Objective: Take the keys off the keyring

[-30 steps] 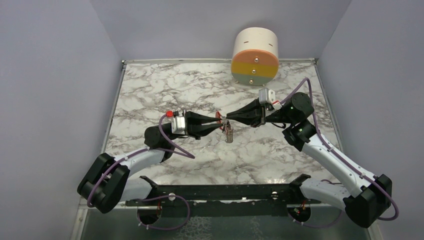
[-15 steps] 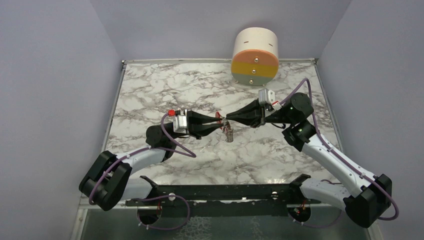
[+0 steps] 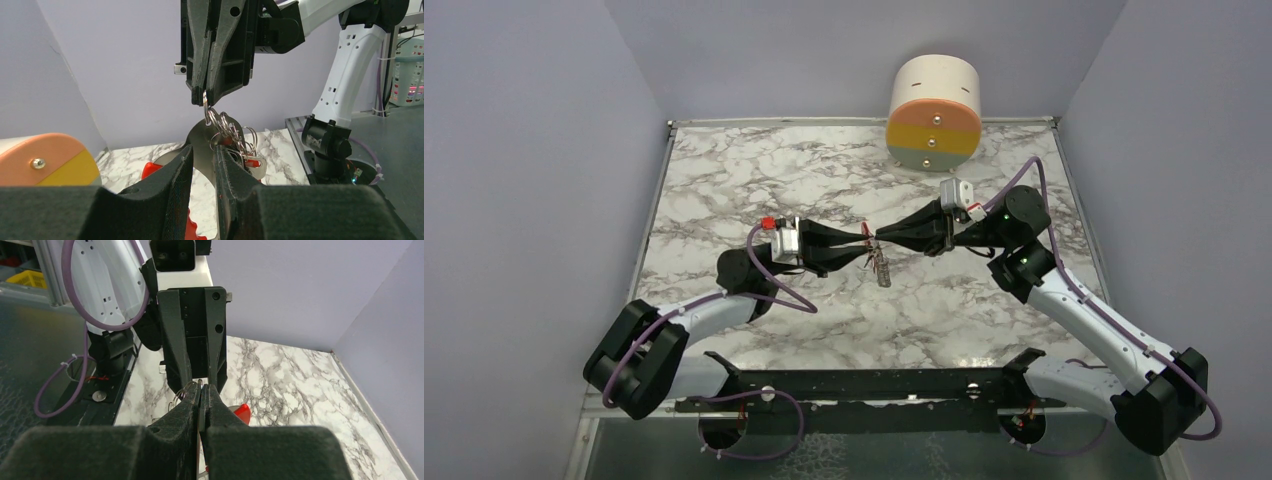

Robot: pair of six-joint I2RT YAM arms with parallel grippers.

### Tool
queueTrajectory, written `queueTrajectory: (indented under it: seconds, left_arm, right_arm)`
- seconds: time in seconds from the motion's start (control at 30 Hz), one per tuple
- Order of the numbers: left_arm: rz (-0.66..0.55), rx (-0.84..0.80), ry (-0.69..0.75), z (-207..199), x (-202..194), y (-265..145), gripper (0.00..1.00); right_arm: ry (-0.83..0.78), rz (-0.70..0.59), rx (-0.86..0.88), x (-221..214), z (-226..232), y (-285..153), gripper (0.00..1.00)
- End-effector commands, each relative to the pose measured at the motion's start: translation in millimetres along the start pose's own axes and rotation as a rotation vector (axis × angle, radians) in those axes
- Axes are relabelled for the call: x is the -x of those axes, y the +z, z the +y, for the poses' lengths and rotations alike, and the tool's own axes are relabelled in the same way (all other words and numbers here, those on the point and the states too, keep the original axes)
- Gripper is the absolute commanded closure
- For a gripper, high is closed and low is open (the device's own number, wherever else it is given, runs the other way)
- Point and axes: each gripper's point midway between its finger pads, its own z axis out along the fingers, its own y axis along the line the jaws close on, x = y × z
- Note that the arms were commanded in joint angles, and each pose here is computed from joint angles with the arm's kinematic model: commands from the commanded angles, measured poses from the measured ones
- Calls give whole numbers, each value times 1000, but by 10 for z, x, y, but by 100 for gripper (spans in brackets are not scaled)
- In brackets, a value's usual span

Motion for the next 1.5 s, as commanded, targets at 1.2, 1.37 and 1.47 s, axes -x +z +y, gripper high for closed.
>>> queueTrajectory:
  seconds: [1.2,1.37,1.47]
  left_arm:
    - [-140,-144,186,-319,474,47,72]
    - [-151,-142,198,-341,524,35,73]
    - [-155,-136,207,-338,538,32,73]
  right_arm:
    - [-40,-23,20,74,77,33,98]
    - [-36,-21,23,57,79,39,98]
    - [-34,-20,25,57,83,43,98]
